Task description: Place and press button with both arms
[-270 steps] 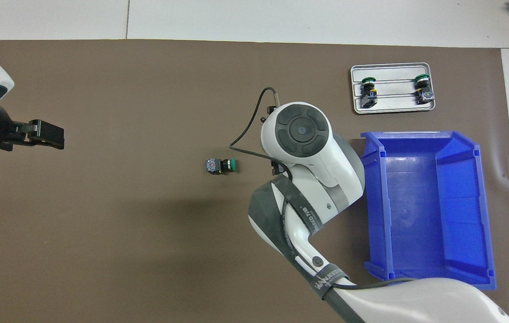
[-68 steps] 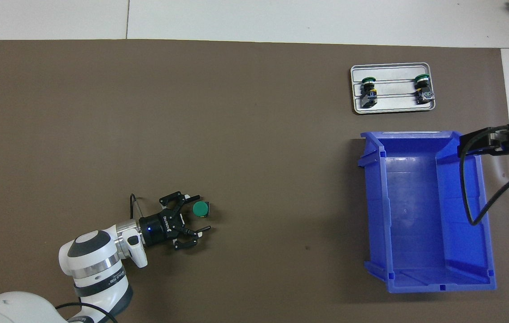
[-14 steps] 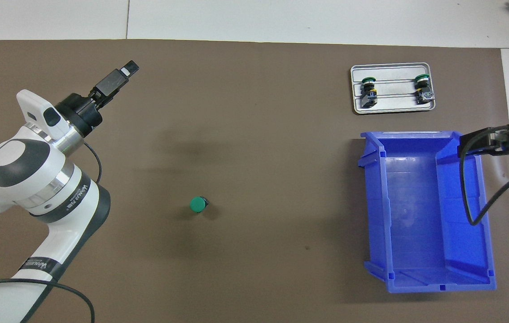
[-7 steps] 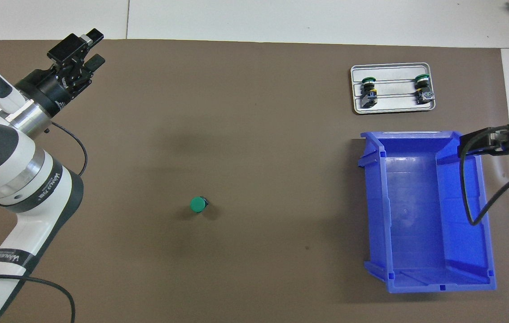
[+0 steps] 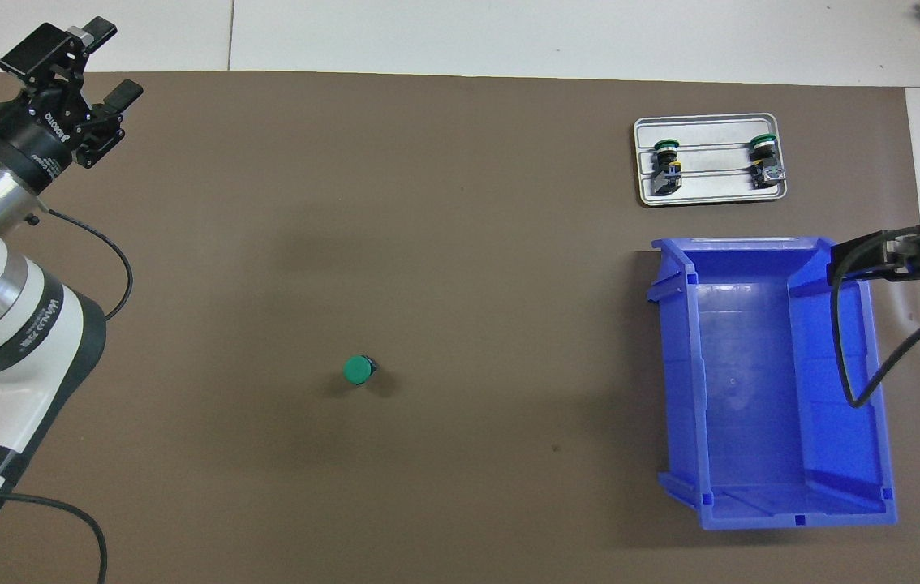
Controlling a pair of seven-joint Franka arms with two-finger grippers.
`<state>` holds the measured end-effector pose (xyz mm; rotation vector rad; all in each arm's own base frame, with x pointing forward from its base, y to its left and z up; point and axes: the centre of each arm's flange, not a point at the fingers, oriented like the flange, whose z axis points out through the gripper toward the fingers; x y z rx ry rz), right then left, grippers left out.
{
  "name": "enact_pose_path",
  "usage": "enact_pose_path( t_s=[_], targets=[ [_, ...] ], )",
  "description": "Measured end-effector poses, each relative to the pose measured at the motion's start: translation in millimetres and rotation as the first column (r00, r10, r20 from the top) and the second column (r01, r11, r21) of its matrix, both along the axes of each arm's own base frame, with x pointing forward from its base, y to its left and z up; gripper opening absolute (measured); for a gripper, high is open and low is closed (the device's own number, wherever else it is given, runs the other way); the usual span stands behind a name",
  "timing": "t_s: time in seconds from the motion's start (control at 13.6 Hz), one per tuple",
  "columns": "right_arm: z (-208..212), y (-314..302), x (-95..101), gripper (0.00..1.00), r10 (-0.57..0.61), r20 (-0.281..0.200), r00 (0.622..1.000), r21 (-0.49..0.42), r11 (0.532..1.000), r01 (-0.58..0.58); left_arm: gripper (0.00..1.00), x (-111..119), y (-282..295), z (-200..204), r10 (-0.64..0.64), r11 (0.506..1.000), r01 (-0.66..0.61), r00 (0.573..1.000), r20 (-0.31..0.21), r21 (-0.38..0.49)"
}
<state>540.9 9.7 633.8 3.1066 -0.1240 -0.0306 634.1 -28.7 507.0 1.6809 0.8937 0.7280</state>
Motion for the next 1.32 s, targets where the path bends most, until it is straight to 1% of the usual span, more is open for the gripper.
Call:
enact_pose_path(
  t_s=[0.29,0.44,0.51,0.59,0.73,0.88,0.95,1.03,1.1,1.25,1.32],
  targets=[
    [0.0,0.0,0.0,1.0,0.0,0.0,1.0,0.0,1.0,0.0,0.94,4.2,7.4,28.8,0.021,0.998,-0.023,0.999,-0.032,-0.061],
    [0.0,0.0,0.0,1.0,0.0,0.0,1.0,0.0,1.0,0.0,0.94,5.9,8.5,46.9,0.004,0.997,-0.007,0.999,-0.04,-0.075],
    [0.0,0.0,0.0,1.0,0.0,0.0,1.0,0.0,1.0,0.0,0.94,6.4,6.0,57.5,-0.018,0.998,0.015,0.999,-0.045,-0.069],
    [0.0,0.0,0.0,1.0,0.0,0.0,1.0,0.0,1.0,0.0,0.94,6.8,1.5,69.9,-0.053,0.998,0.05,0.997,-0.049,-0.046],
    [0.0,0.0,0.0,1.0,0.0,0.0,1.0,0.0,1.0,0.0,0.94,5.8,-11.7,92.5,-0.148,0.988,0.151,0.986,-0.075,0.04],
    [0.0,0.0,0.0,1.0,0.0,0.0,1.0,0.0,1.0,0.0,0.97,2.9,-25.9,105.3,-0.252,0.95,0.27,0.96,-0.125,0.159],
    [0.0,0.0,0.0,1.0,0.0,0.0,1.0,0.0,1.0,0.0,0.97,1.1,-31.5,107.4,-0.297,0.917,0.327,0.942,-0.159,0.227],
    [0.0,0.0,0.0,1.0,0.0,0.0,1.0,0.0,1.0,0.0,0.99,-1.2,-36.6,108.1,-0.336,0.875,0.383,0.921,-0.199,0.296],
    [0.0,0.0,0.0,1.0,0.0,0.0,1.0,0.0,1.0,0.0,0.99,-4.2,-42.1,106.9,-0.373,0.815,0.445,0.893,-0.253,0.371],
    [0.0,0.0,0.0,1.0,0.0,0.0,1.0,0.0,1.0,0.0,0.99,-11.8,-53.6,100.7,-0.409,0.659,0.557,0.829,-0.38,0.505],
    [0.0,0.0,0.0,1.0,0.0,0.0,1.0,0.0,1.0,0.0,0.99,-15.4,-59.9,97.5,-0.409,0.583,0.595,0.804,-0.432,0.554]
  ],
)
